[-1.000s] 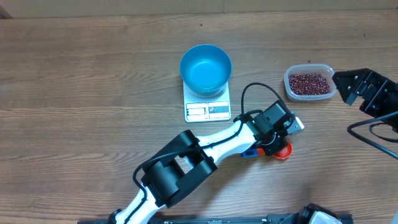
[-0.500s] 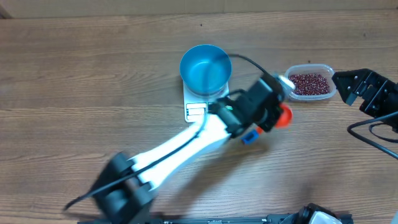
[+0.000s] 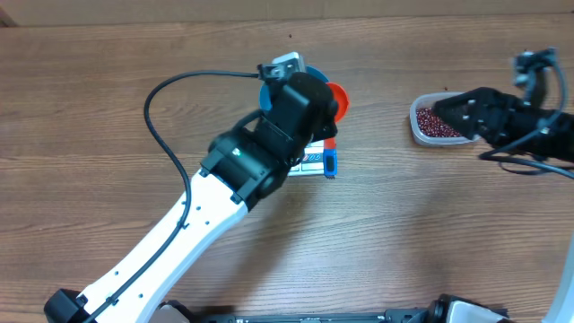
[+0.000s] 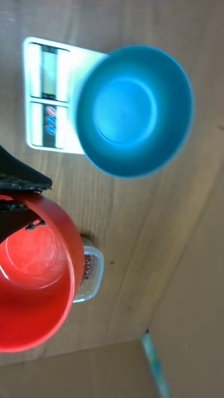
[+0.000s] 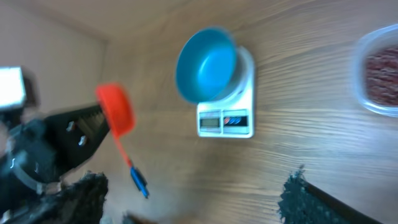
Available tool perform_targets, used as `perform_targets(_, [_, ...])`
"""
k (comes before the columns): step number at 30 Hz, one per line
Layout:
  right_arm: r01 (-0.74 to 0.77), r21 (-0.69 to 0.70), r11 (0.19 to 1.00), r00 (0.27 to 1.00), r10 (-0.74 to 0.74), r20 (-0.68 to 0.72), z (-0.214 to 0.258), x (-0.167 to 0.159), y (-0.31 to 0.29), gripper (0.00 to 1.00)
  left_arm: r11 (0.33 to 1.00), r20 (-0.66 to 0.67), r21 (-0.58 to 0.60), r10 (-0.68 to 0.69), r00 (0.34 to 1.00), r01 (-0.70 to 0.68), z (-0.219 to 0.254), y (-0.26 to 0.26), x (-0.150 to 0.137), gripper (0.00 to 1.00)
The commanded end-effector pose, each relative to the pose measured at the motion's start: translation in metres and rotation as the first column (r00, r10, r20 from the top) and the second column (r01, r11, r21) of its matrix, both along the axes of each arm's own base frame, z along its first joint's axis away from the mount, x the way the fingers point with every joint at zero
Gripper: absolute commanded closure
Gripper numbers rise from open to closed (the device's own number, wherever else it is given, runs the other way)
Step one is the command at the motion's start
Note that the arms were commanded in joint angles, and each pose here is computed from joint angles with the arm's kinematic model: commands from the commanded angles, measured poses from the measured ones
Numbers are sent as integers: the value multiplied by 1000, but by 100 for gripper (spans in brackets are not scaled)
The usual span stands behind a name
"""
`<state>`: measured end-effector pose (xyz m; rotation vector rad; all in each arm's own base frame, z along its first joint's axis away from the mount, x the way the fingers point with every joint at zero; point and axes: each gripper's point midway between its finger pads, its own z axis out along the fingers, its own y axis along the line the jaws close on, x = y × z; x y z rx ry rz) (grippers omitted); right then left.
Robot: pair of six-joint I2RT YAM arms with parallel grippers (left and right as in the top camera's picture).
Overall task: Scoop item into bowl and weigh 150g on scale
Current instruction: 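Bring the right gripper to the scoop handle held by the left gripper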
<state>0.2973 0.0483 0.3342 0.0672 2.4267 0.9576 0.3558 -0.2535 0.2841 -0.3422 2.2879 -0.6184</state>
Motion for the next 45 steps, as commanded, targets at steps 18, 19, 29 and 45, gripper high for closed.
perform_targets(18, [-181, 74, 981, 982, 185, -48, -19, 52, 130, 40, 705, -580, -453, 231, 781, -546, -13, 78, 20, 96])
perform_targets(19, [-157, 81, 984, 986, 161, -49, -15, 53, 129, 41, 681, -604, -463, 227, 764, -568, -12, 76, 19, 95])
perform_targets(29, [-58, 90, 994, 998, 57, 14, 15, 48, 120, 39, 615, -661, -471, 228, 715, -632, -12, 74, 18, 96])
perform_targets(45, [-146, 52, 988, 986, 141, 84, 10, 51, 184, 43, 446, -794, -464, 173, 582, -765, -8, 64, 12, 96])
